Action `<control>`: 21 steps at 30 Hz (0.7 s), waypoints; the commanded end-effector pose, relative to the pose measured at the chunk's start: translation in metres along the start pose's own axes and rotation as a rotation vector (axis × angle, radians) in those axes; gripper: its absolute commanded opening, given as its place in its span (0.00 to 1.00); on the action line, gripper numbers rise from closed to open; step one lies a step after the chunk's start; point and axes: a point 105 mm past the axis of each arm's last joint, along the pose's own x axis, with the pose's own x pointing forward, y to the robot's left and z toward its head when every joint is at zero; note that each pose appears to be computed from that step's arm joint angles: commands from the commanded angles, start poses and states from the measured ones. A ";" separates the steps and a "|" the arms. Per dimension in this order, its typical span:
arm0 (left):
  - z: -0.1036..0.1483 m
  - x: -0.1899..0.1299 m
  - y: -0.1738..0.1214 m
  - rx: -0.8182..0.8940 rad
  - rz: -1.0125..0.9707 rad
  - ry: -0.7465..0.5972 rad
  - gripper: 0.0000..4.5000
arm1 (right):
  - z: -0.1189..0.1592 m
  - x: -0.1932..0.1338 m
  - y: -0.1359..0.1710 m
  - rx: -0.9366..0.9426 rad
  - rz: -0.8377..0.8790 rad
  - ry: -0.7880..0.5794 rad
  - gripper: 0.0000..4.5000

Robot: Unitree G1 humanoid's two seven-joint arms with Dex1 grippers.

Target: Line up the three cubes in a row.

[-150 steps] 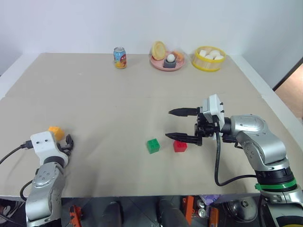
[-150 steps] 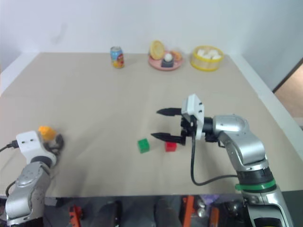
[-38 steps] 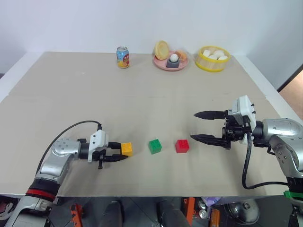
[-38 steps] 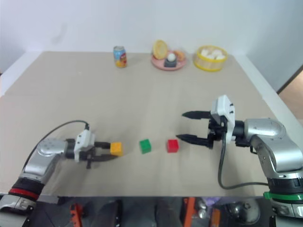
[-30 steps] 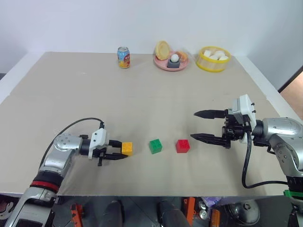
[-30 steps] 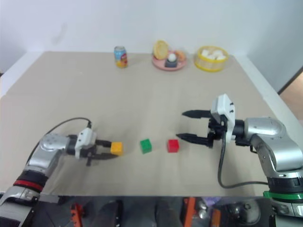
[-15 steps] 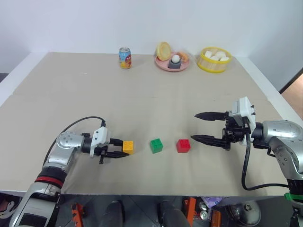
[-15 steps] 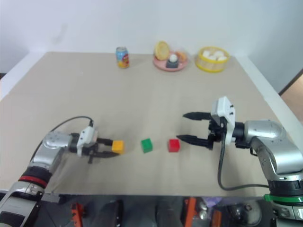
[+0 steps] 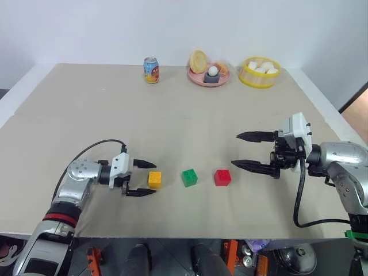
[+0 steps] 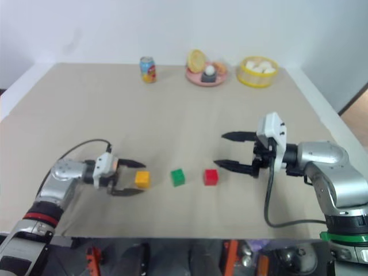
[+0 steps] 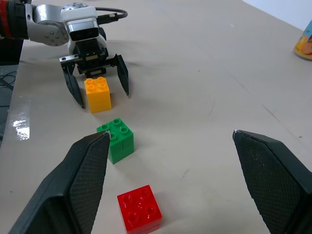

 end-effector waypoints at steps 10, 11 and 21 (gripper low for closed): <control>0.005 -0.067 -0.017 -0.079 0.144 0.093 0.95 | 0.009 -0.003 -0.012 -0.044 -0.017 -0.022 0.93; 0.006 -0.074 -0.015 -0.092 0.190 0.096 0.95 | 0.008 -0.004 -0.014 -0.041 -0.032 -0.019 0.93; 0.019 -0.101 -0.016 -0.233 0.522 0.116 0.95 | -0.010 -0.026 -0.039 0.002 -0.174 0.021 0.93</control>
